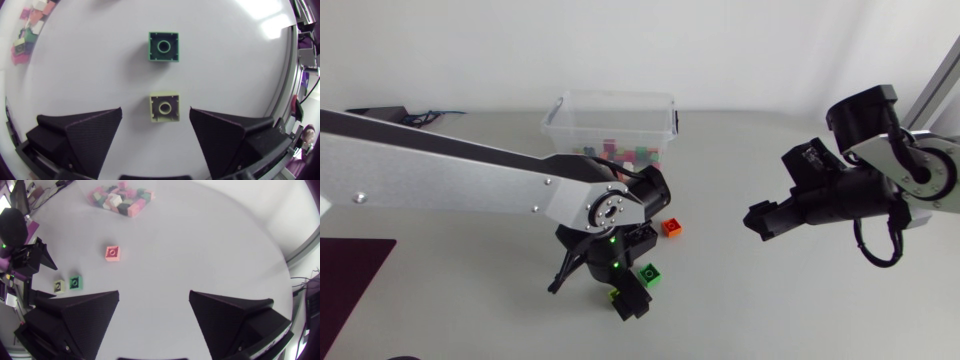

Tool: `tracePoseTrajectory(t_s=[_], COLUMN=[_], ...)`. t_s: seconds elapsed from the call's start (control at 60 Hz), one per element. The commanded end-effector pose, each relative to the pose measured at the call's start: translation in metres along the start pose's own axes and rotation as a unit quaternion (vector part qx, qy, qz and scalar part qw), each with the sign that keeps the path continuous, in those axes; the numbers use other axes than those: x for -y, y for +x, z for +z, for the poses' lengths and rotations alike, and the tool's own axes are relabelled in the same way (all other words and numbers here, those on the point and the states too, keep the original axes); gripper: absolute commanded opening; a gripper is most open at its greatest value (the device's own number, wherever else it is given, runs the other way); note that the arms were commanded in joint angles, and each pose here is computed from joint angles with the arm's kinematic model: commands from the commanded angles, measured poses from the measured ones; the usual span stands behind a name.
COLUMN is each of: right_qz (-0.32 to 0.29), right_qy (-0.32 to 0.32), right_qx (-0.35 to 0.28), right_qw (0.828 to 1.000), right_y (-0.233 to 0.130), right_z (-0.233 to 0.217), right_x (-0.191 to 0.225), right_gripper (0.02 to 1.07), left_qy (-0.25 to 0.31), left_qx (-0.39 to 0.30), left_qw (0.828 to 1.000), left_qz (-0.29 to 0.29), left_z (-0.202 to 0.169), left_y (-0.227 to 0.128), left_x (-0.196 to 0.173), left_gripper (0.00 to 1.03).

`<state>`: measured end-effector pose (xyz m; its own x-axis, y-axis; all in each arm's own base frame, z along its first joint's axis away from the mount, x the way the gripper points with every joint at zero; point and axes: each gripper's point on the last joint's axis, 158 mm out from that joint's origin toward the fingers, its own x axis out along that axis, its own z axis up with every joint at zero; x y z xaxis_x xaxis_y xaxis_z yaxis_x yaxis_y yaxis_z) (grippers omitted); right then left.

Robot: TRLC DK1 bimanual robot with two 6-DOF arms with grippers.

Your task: Place the duplo bricks in the container

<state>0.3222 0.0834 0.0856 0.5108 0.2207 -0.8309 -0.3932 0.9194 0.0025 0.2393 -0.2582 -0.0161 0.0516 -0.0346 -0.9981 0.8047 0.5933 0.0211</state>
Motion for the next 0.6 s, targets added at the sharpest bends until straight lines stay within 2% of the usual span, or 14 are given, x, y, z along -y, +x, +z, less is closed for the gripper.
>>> tracePoseTrajectory(t_s=[0.0, 0.183, 0.283, 0.467, 0.583], right_qz=[0.007, 0.016, 0.019, 0.027, 0.032], right_qy=[0.000, -0.004, -0.003, 0.005, 0.001], right_qx=[-0.009, -0.019, -0.022, -0.040, -0.054], right_qw=[1.000, 1.000, 1.000, 0.999, 0.998], right_y=[0.007, 0.017, 0.024, 0.042, 0.060], right_z=[0.005, 0.013, 0.017, 0.020, 0.018], right_x=[-0.002, -0.010, -0.014, -0.025, -0.037], right_gripper=[1.03, 1.03, 1.02, 1.02, 1.02], left_qy=[-0.005, -0.009, -0.009, -0.017, -0.025], left_qx=[-0.015, -0.018, -0.018, -0.003, -0.002], left_qw=[1.000, 1.000, 1.000, 0.998, 0.997], left_qz=[-0.001, -0.003, -0.009, -0.056, -0.068], left_z=[0.002, 0.002, 0.002, 0.007, 0.006], left_y=[0.009, 0.020, 0.024, 0.026, 0.027], left_x=[0.003, 0.001, 0.003, 0.014, 0.013], left_gripper=[0.90, 0.81, 0.72, 0.42, 0.31])
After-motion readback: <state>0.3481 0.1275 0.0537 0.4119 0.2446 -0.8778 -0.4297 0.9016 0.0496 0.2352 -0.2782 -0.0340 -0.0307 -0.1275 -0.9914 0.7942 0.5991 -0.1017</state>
